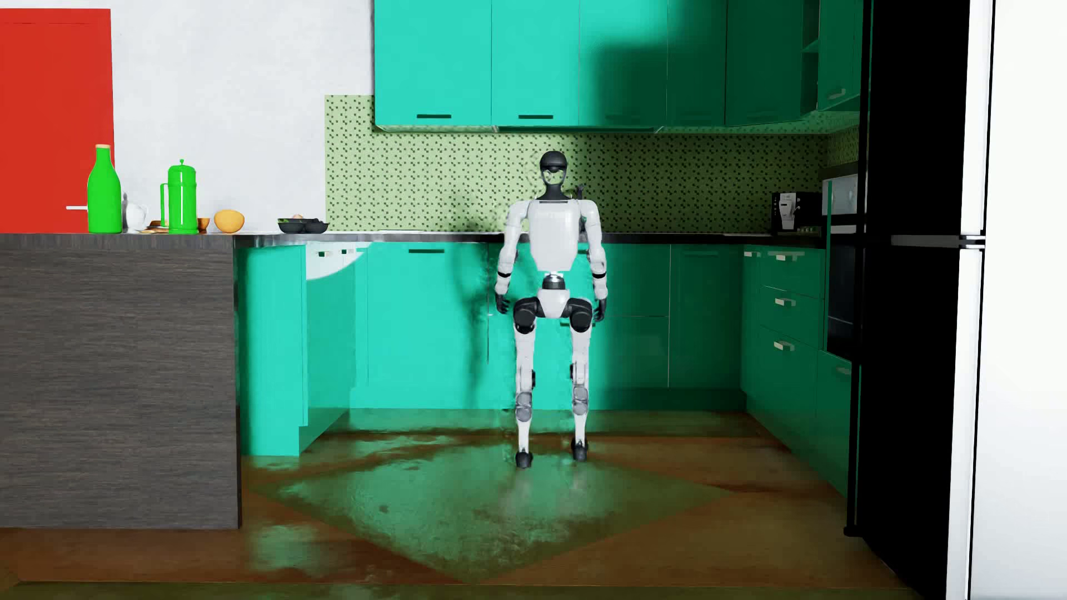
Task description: Face left
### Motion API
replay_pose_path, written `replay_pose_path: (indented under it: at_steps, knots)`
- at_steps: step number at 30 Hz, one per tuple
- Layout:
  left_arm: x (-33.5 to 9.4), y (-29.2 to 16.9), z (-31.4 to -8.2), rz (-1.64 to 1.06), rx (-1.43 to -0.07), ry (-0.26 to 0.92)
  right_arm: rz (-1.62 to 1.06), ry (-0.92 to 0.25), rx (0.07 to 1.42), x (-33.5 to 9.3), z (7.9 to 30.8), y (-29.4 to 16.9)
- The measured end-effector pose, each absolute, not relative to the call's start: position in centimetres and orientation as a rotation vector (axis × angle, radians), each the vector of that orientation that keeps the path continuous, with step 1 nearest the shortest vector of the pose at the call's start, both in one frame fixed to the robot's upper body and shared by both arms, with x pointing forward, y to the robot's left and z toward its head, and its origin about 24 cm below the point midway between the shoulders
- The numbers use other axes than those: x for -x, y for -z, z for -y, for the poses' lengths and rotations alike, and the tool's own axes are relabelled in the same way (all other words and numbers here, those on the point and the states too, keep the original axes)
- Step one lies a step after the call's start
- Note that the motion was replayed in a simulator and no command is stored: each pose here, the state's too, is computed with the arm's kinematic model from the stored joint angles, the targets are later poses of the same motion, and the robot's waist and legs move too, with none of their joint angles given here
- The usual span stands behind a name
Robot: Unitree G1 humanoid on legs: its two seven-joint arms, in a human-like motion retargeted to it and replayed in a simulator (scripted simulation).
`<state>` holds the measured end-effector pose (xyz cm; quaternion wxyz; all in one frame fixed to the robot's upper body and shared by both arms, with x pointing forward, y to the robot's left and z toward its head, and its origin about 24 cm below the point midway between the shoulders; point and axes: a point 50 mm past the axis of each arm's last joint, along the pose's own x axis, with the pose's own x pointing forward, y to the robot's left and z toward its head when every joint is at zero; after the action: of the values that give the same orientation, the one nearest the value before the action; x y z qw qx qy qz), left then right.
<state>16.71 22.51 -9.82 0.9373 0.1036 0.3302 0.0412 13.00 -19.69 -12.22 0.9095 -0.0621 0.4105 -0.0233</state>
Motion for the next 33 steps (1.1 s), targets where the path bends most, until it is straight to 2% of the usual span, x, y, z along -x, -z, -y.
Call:
replay_pose_path:
  at_steps: [2,3,5,7,8,11,13,14,15,17,19,20,22,23,25,28,31,32,33]
  knots:
    - [-10.4,13.2,-22.0,-0.893,-0.196,-0.063,-0.832,0.061,0.124,-11.4,20.7,12.3]
    - [-8.8,13.7,-21.2,-0.946,-0.164,-0.061,-0.829,0.061,0.139,-11.8,21.1,12.1]
    - [-8.4,13.6,-21.0,-0.962,-0.084,-0.14,-0.82,0.071,0.179,-12.8,22.4,11.8]
    - [-6.9,14.3,-20.7,-1.054,-0.041,-0.167,-0.732,0.054,0.185,-15.9,21.4,10.5]
    - [-6.7,14.5,-21.1,-1.093,-0.063,-0.151,-0.703,0.05,0.169,-16.6,20.5,10.2]
    - [-7.0,14.2,-22.6,-1.107,-0.147,-0.118,-0.801,0.003,0.196,-14.8,19.3,11.4]
    - [-7.6,14.1,-20.4,-1.046,-0.104,-0.123,-0.881,-0.037,0.229,-13.5,20.3,12.3]
    - [-8.7,13.7,-19.8,-0.993,-0.077,-0.13,-0.905,-0.034,0.248,-13.0,21.5,12.3]
    - [-9.4,13.7,-19.7,-0.981,-0.088,-0.087,-0.882,-0.024,0.246,-14.0,21.9,11.9]
    - [-9.3,13.5,-21.3,-0.987,-0.107,-0.072,-0.808,-0.03,0.19,-15.5,19.7,11.2]
    - [-9.4,13.6,-21.9,-1.008,-0.116,-0.058,-0.785,-0.005,0.165,-15.2,18.6,11.4]
    - [-9.3,13.8,-21.8,-1.02,-0.111,-0.067,-0.779,-0.011,0.197,-15.4,18.6,11.4]
    - [-9.5,13.7,-20.0,-0.993,-0.101,-0.043,-0.801,0.039,0.247,-14.5,20.6,11.5]
    - [-10.4,13.5,-20.7,-0.972,-0.119,-0.068,-0.832,0.058,0.258,-13.7,21.3,11.7]
    - [-11.1,13.4,-19.7,-0.952,-0.116,-0.039,-0.833,0.022,0.244,-14.6,20.7,11.6]
    - [-11.9,13.0,-20.2,-0.934,-0.059,-0.066,-0.745,-0.032,0.19,-15.4,19.6,10.7]
    - [-9.1,13.8,-20.3,-0.983,-0.063,-0.083,-0.752,-0.076,0.165,-16.3,18.5,10.7]
    - [-8.8,13.6,-20.5,-0.943,-0.048,-0.136,-0.75,-0.085,0.173,-16.5,18.6,10.6]
    - [-10.0,13.3,-19.8,-0.902,-0.046,-0.118,-0.784,-0.064,0.202,-15.3,20.0,11.0]
